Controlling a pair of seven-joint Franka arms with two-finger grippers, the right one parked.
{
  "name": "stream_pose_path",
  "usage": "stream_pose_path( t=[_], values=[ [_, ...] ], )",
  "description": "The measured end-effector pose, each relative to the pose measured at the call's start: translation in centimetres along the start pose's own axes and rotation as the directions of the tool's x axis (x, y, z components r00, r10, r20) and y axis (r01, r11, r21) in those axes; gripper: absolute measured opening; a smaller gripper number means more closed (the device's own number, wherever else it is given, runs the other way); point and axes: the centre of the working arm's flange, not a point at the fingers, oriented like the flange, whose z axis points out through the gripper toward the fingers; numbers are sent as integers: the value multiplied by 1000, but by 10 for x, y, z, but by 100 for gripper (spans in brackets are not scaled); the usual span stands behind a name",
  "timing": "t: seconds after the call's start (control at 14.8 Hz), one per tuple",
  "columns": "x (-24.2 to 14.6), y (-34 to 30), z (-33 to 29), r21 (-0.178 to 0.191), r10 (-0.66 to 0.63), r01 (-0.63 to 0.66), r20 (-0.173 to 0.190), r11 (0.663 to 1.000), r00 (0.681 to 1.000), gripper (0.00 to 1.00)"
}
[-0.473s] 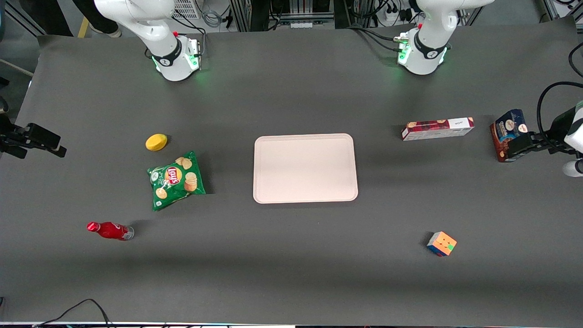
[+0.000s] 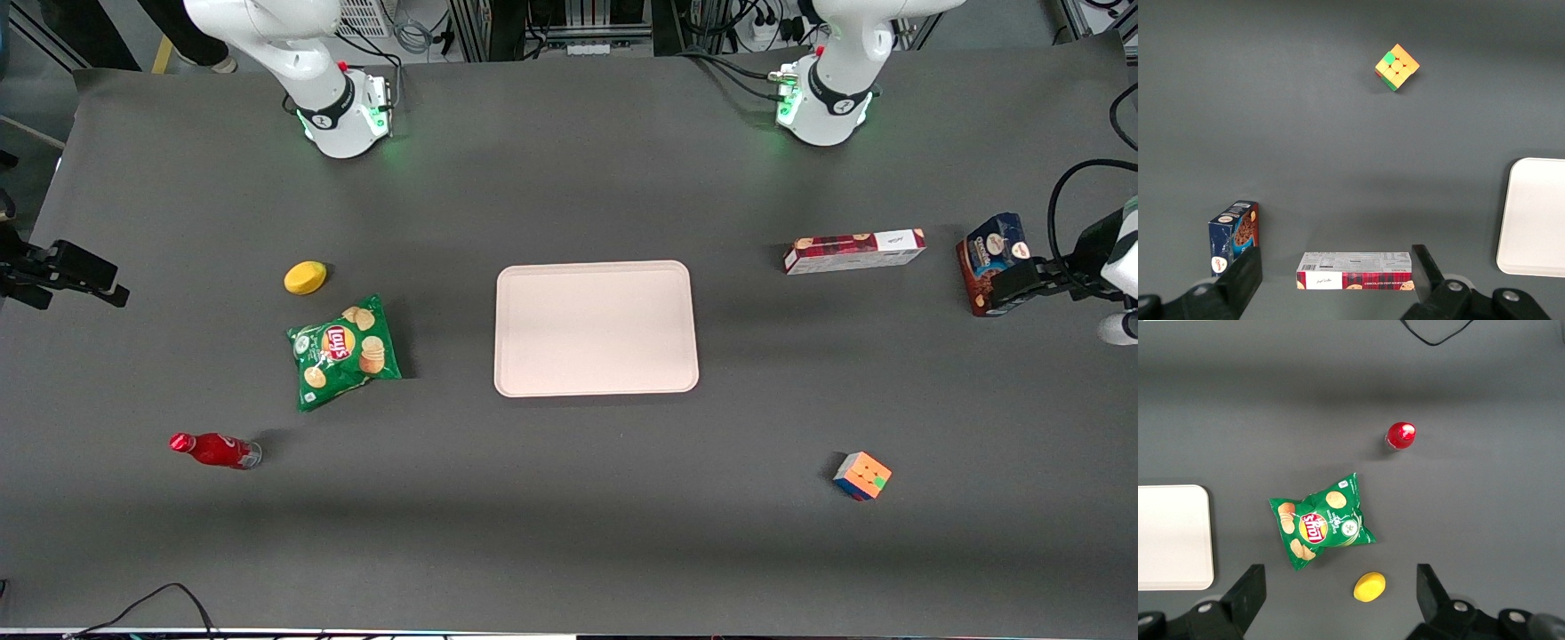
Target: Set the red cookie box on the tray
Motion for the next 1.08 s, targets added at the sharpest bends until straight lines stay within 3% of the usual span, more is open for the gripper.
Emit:
stream_pose_path(
  t=[0.61, 1.08],
  values=[
    [0, 0, 0, 0, 0, 0, 2, 1000, 1000, 100],
    [-9, 2, 23, -3, 126, -126, 85, 992, 988, 100]
  ],
)
